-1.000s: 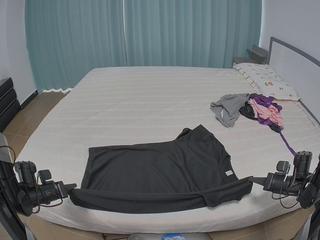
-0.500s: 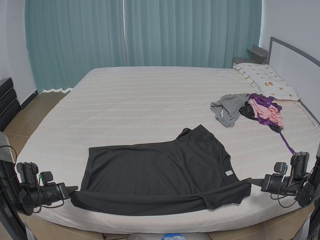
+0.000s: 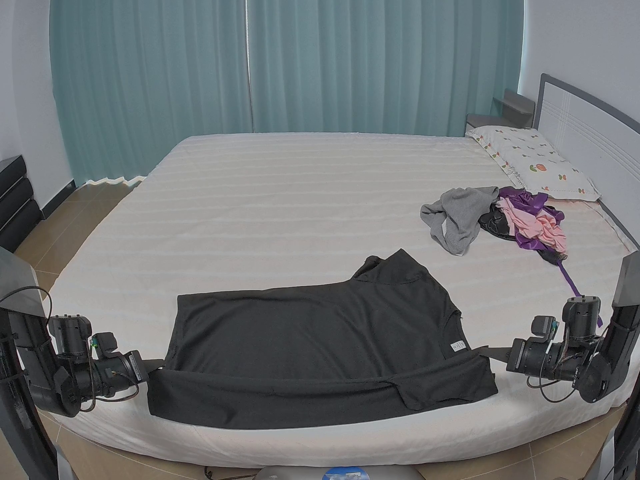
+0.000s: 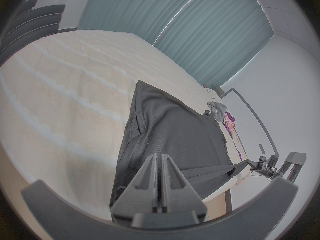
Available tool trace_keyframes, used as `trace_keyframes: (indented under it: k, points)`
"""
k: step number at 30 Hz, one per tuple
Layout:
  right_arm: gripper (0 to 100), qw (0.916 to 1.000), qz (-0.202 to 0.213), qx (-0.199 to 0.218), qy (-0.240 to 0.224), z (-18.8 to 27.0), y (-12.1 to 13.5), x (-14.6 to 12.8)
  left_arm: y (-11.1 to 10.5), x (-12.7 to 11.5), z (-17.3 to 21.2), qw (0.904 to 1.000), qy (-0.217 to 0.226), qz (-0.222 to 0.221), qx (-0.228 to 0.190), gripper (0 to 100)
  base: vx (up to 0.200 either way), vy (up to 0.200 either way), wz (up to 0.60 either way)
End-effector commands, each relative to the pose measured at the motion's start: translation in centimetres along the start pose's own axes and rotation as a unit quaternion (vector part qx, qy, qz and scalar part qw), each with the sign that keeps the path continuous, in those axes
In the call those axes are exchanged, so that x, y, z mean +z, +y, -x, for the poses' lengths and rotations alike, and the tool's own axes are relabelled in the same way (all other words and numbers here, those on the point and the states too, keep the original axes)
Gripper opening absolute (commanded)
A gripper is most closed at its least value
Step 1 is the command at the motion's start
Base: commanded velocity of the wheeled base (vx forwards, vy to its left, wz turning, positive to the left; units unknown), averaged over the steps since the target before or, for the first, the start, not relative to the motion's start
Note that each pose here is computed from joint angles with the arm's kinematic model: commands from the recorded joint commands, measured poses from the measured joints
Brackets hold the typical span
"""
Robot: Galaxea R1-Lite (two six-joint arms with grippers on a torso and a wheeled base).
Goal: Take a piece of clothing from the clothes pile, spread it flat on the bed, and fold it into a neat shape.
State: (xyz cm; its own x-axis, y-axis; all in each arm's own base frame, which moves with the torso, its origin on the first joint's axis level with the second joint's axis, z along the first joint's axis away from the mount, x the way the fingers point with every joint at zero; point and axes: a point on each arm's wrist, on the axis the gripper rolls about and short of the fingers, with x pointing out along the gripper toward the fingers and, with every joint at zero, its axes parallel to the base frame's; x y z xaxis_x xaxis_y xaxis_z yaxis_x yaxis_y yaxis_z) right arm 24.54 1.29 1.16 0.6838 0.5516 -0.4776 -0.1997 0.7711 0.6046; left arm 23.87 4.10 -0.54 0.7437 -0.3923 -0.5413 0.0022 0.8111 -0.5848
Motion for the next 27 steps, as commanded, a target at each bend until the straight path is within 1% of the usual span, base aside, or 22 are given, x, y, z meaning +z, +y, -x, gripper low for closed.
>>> trace_keyframes:
  k: [1, 8, 15, 19, 27]
  points:
    - [0, 0.9999, -0.004, -0.001, 0.009, -1.3, -0.8, 0.0, 0.2, -0.3, -1.3, 0.9999, 0.015, -0.001, -0.003, 0, 0.0, 0.0, 0.0]
    - [0, 0.9999, 0.003, 0.002, -0.01, -2.1, -1.2, 1.1, 0.2, 0.0, -2.8, 0.9998, 0.009, -0.012, 0.012, 0, 0.0, 0.0, 0.0]
    - [0, 1.0, -0.001, -0.001, -0.006, -3.1, -1.6, 1.9, 0.7, 0.4, -3.6, 0.9995, -0.002, -0.014, 0.029, 0, 0.0, 0.0, 0.0]
    - [0, 1.0, -0.006, -0.004, 0.001, -3.7, -2.1, 1.8, 0.9, 0.3, -4.0, 0.9994, 0.002, -0.013, 0.031, 0, 0.0, 0.0, 0.0]
    - [0, 0.9999, -0.011, -0.008, 0.003, -4.6, -3.0, 1.7, 1.1, 0.7, -4.5, 0.9995, -0.005, -0.006, 0.029, 0, 0.0, 0.0, 0.0]
